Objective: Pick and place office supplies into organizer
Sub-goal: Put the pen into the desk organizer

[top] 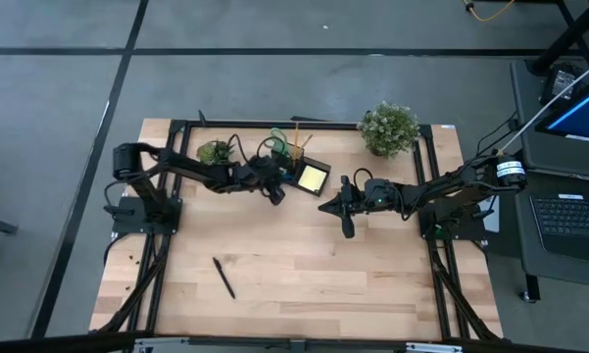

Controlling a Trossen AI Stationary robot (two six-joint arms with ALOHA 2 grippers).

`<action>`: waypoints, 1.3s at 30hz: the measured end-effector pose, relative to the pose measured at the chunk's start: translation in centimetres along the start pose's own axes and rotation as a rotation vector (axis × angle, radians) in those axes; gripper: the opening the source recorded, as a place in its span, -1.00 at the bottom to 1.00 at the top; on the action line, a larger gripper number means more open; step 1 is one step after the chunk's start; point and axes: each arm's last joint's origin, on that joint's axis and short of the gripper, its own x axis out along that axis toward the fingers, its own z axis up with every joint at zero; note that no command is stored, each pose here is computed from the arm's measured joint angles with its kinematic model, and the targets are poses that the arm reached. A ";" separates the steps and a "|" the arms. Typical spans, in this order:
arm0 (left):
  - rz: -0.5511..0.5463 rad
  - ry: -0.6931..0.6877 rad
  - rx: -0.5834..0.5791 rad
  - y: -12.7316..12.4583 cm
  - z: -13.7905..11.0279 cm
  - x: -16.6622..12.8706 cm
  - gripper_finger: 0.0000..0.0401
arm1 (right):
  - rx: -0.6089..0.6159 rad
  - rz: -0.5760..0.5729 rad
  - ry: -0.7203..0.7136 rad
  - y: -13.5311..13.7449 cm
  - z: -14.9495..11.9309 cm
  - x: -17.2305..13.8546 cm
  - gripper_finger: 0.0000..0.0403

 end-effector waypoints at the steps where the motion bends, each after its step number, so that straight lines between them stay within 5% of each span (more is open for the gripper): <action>1: -0.015 -0.002 0.021 -0.3 0.2 -0.5 -0.43 | 0.000 0.000 -0.001 0.0 0.0 0.0 -0.95; 8: -0.031 -0.014 0.177 -2.3 1.4 -5.5 -0.43 | 0.000 0.000 -0.001 0.0 0.0 0.0 -0.95; 17: -0.271 0.043 0.445 -7.7 -0.9 -11.8 -0.43 | -0.027 0.000 0.000 0.0 0.0 0.0 -0.95; 24: -0.162 0.319 0.586 -11.0 -2.1 -15.9 -0.43 | -0.031 0.000 -0.030 0.0 0.3 0.0 -0.95; 39: -0.273 0.625 0.902 -17.6 -7.0 -18.0 -0.43 | -0.082 -0.027 -0.083 -0.5 0.9 -0.1 -0.95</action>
